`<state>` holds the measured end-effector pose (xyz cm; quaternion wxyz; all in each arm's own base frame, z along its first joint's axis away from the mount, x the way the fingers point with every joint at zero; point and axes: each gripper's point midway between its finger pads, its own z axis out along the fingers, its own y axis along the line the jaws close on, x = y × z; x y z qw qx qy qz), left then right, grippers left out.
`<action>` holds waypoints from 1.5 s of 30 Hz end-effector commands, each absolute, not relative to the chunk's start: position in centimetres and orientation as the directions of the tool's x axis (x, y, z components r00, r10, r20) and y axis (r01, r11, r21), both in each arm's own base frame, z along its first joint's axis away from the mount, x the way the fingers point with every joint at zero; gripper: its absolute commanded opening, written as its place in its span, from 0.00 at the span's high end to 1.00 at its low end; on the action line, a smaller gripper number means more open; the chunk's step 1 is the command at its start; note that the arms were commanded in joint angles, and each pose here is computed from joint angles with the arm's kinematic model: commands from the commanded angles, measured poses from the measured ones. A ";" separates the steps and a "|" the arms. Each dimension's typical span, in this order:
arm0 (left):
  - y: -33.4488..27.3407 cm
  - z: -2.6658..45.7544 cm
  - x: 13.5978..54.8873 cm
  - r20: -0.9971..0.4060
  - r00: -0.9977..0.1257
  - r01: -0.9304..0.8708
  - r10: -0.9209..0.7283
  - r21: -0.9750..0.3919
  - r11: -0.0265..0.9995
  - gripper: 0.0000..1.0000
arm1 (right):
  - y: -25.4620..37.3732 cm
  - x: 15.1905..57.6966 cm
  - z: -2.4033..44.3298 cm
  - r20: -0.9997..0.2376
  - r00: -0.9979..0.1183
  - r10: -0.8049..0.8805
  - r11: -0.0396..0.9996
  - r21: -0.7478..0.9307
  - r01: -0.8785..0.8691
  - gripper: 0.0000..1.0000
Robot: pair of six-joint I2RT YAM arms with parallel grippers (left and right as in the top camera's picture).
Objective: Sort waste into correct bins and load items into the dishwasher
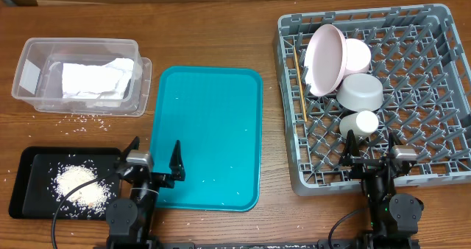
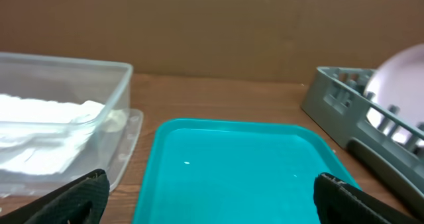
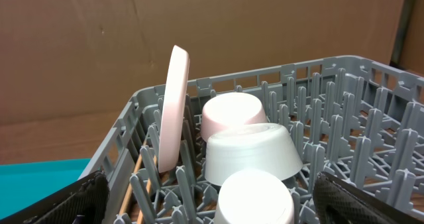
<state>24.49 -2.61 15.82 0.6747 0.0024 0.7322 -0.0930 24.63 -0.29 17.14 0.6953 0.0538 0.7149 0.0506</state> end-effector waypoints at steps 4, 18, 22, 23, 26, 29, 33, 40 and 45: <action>-2.6 15.7 24.5 -0.996 -0.076 0.127 -0.040 -0.050 0.991 0.00 | -0.6 24.6 17.0 -0.990 -0.021 0.141 0.990 0.141 0.021 0.00; -2.2 15.7 24.5 -0.997 -0.069 0.113 0.034 0.026 0.993 0.00 | -0.6 24.6 17.0 -0.990 -0.021 0.141 0.990 0.141 0.021 0.00; -2.3 15.7 24.5 -0.997 -0.068 0.117 0.033 0.025 0.993 0.00 | -0.6 24.6 17.0 -0.990 -0.021 0.141 0.990 0.141 0.021 0.00; -2.3 15.7 24.5 -0.997 -0.067 0.117 0.033 0.025 0.993 0.00 | -0.6 24.6 17.0 -0.990 -0.021 0.141 0.990 0.141 0.021 0.00; -2.3 15.7 24.5 -0.997 -0.068 0.117 0.033 0.025 0.993 0.00 | -0.6 24.6 17.0 -0.990 -0.021 0.141 0.990 0.141 0.021 0.00; -2.3 15.7 24.5 -0.997 -0.068 0.117 0.033 0.025 0.993 0.00 | -0.6 24.6 17.0 -0.990 -0.021 0.141 0.990 0.141 0.021 0.00; -2.3 15.7 24.5 -0.997 -0.068 0.117 0.033 0.025 0.993 0.00 | -0.6 24.6 17.0 -0.990 -0.021 0.141 0.990 0.141 0.021 0.00; -2.3 15.7 24.5 -0.997 -0.068 0.117 0.033 0.025 0.993 0.00 | -0.6 24.6 17.0 -0.990 -0.021 0.141 0.990 0.141 0.021 0.00; -2.3 15.7 24.5 -0.997 -0.068 0.117 0.033 0.025 0.993 0.00 | -0.6 24.6 17.0 -0.990 -0.021 0.141 0.990 0.141 0.021 0.00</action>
